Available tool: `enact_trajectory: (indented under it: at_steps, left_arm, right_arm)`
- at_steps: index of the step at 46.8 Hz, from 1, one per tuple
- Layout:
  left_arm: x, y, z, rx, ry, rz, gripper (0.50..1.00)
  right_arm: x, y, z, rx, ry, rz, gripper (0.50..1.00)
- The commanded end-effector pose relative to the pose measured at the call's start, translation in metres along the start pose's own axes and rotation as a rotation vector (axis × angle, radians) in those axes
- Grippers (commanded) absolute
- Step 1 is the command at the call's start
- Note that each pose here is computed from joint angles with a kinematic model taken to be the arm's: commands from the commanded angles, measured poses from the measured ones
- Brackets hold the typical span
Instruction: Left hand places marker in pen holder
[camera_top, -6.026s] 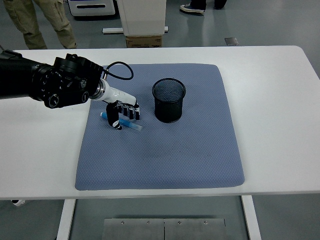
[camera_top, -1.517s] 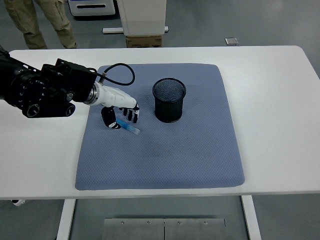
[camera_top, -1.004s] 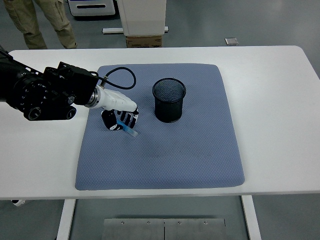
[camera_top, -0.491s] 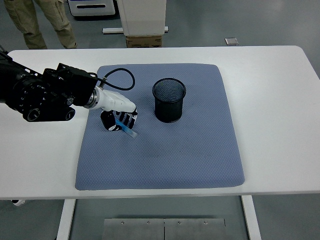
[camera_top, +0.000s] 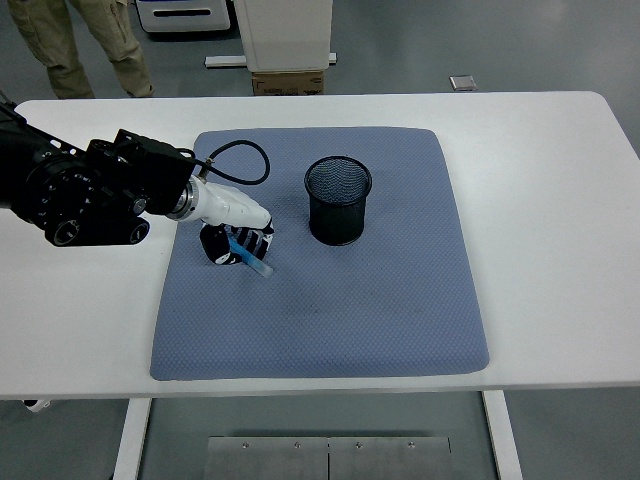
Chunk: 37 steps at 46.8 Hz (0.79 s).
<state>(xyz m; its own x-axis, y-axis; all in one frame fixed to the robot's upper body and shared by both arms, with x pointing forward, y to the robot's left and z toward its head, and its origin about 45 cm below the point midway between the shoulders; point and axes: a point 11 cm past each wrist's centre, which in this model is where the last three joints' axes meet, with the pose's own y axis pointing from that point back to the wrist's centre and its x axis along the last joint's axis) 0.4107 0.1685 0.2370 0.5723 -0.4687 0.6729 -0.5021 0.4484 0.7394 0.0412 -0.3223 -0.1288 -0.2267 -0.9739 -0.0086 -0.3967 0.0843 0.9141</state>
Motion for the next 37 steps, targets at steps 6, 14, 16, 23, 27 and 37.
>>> enact_trajectory:
  at_steps: [6, 14, 16, 23, 27, 37]
  left_arm:
    - [0.0003, 0.0005, -0.001, 0.001, -0.005, 0.006, 0.596]
    - [0.0003, -0.0003, -0.0002, 0.0, -0.019, 0.018, 0.596]
    - [0.0008, -0.0003, -0.0005, 0.001, -0.02, 0.02, 0.596]
    - [0.0001, -0.0006, -0.0004, 0.0, -0.023, 0.018, 0.587]
    - [-0.0003, -0.0005, -0.0008, 0.001, -0.024, 0.017, 0.581]
    - [-0.0026, -0.0005, -0.002, 0.004, -0.024, 0.01, 0.534]
  right_arm:
    - [0.0, 0.0, 0.0001, -0.001, 0.0, 0.0, 1.0]
    - [0.0, 0.0, 0.0001, -0.001, 0.0, 0.0, 1.0]
    - [0.0, 0.0, 0.0001, -0.001, 0.0, 0.0, 1.0]
    - [0.0, 0.0, 0.0001, -0.001, 0.0, 0.0, 1.0]
    - [0.0, 0.0, 0.0001, -0.001, 0.0, 0.0, 1.0]
    - [0.0, 0.0, 0.0001, -0.001, 0.0, 0.0, 1.0]
